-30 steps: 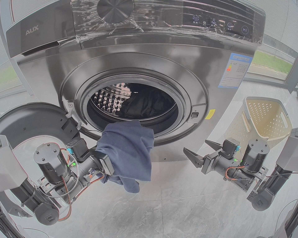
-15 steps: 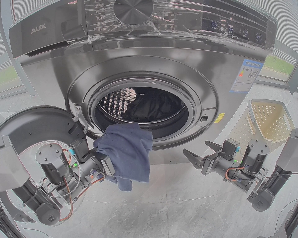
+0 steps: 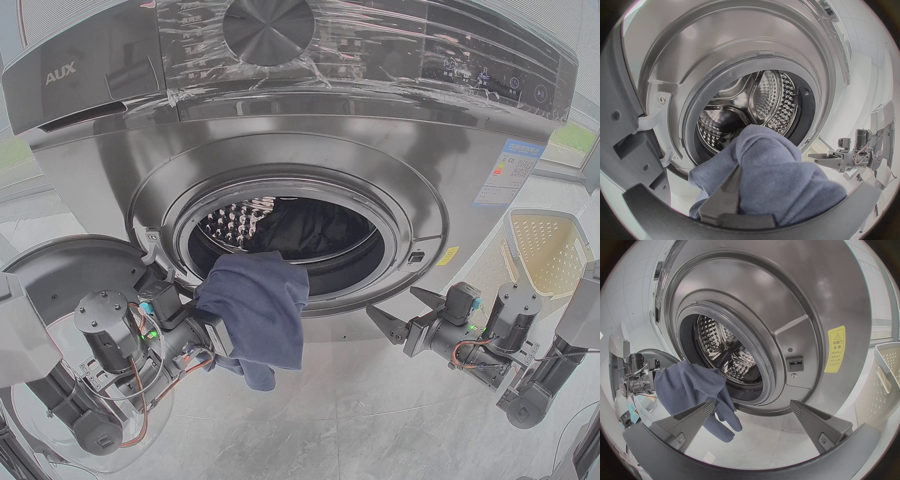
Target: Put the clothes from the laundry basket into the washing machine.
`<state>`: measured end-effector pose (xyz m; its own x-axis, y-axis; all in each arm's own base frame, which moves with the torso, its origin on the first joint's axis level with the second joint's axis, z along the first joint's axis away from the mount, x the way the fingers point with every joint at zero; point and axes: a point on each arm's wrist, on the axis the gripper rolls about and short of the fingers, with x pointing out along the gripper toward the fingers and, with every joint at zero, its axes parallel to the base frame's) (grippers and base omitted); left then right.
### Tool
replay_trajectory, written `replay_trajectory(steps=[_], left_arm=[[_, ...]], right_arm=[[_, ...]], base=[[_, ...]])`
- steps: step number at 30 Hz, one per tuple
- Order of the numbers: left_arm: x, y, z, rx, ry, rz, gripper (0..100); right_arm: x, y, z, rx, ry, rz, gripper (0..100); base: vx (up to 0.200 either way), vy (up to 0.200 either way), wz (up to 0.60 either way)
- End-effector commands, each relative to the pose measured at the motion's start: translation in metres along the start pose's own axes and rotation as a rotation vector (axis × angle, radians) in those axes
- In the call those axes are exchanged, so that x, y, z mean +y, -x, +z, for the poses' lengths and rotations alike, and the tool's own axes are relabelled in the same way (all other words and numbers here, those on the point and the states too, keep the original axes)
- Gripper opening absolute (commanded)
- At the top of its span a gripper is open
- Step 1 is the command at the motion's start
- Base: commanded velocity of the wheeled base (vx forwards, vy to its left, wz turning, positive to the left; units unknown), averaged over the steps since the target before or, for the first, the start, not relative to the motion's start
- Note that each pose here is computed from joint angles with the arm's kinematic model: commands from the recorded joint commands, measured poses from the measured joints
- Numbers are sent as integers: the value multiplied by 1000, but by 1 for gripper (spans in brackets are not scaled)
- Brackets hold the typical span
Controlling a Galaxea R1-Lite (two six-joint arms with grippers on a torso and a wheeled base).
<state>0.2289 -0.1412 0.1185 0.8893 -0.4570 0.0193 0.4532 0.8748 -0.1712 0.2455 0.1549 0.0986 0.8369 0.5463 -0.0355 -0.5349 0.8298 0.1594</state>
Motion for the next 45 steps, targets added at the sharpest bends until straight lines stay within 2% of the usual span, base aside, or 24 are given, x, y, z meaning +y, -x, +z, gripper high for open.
replay_trajectory(steps=[1, 16, 23, 27, 31, 34, 36, 37, 40, 45], left_arm=[[0, 0, 0, 1, 0, -1, 0], [0, -1, -3, 10, 1, -1, 0], [-4, -2, -6, 19, 0, -13, 0], [-18, -3, -4, 6, 6, -64, 0], [-29, -16, 5, -48, 10, -101, 0], [-32, -35, -5, -42, -10, -104, 0], [-30, -45, -13, -28, -56, -96, 0], [-30, -45, -13, -28, -56, -96, 0], [-28, -63, -31, 0, -64, -89, 0], [-29, -89, -48, -5, -58, -90, 0]], right_arm=[[0, 0, -1, 5, 0, 1, 100], [1, 1, -3, 13, 0, 4, 100], [7, 3, -5, 22, 1, 24, 100], [16, 7, -10, 49, 3, 54, 100], [28, 15, -18, 95, 7, 99, 100], [31, 20, -24, 123, 11, 110, 100], [32, 22, -26, 136, 12, 114, 100], [32, 22, -26, 136, 12, 114, 100], [33, 22, -25, 129, 12, 116, 100], [34, 22, -23, 120, 11, 120, 100]], base=[[0, 0, 0], [40, 0, 0], [0, 0, 0], [0, 0, 0], [0, 0, 0], [0, 0, 0], [0, 0, 0], [0, 0, 0], [0, 0, 0], [0, 0, 0]])
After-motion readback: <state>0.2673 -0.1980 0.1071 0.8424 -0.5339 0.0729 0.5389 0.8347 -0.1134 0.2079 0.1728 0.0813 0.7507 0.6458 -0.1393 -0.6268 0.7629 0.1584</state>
